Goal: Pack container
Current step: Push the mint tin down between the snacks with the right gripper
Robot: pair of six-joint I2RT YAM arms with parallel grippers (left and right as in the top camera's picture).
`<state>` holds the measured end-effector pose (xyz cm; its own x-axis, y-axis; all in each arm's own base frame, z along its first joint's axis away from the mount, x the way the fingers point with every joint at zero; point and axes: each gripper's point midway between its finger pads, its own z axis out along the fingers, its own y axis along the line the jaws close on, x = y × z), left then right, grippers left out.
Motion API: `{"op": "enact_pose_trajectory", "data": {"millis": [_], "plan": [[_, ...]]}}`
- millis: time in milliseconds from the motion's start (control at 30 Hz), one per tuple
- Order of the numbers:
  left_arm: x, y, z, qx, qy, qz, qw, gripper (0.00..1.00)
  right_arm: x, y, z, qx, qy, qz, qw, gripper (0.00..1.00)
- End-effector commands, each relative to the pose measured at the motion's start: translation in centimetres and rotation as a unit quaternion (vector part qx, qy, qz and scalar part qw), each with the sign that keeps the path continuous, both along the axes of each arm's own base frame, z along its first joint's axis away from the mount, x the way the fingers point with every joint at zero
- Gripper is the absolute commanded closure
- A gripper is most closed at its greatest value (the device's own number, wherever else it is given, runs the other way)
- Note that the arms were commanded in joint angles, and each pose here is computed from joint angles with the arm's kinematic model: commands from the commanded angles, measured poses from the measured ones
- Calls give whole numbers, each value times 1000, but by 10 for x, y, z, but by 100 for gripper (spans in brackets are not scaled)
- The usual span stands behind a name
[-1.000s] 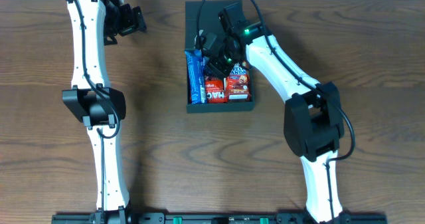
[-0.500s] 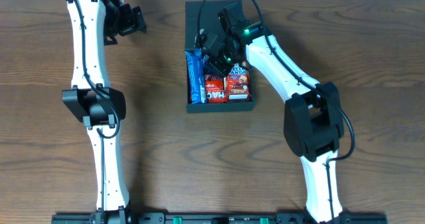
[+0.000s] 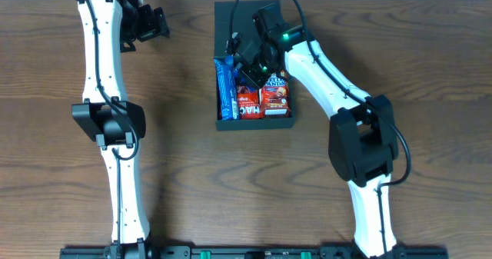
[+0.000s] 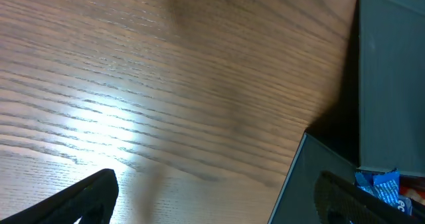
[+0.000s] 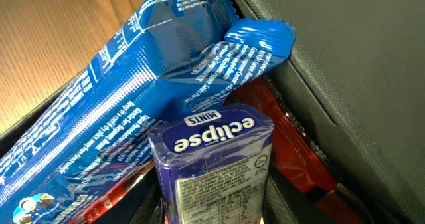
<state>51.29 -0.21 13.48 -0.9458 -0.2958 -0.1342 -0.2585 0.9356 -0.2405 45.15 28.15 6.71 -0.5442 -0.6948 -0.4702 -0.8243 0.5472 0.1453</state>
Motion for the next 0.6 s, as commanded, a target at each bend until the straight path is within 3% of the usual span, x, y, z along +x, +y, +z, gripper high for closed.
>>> {"op": "enact_pose_trajectory", "data": {"millis": [0,567], "plan": [[-6,3,9,7,-2,-9,1000,5,0,4,3,13,17,-31,999,70],[-6,2,9,7,-2,-9,1000,5,0,4,14,50,139,-254,956,74]]}}
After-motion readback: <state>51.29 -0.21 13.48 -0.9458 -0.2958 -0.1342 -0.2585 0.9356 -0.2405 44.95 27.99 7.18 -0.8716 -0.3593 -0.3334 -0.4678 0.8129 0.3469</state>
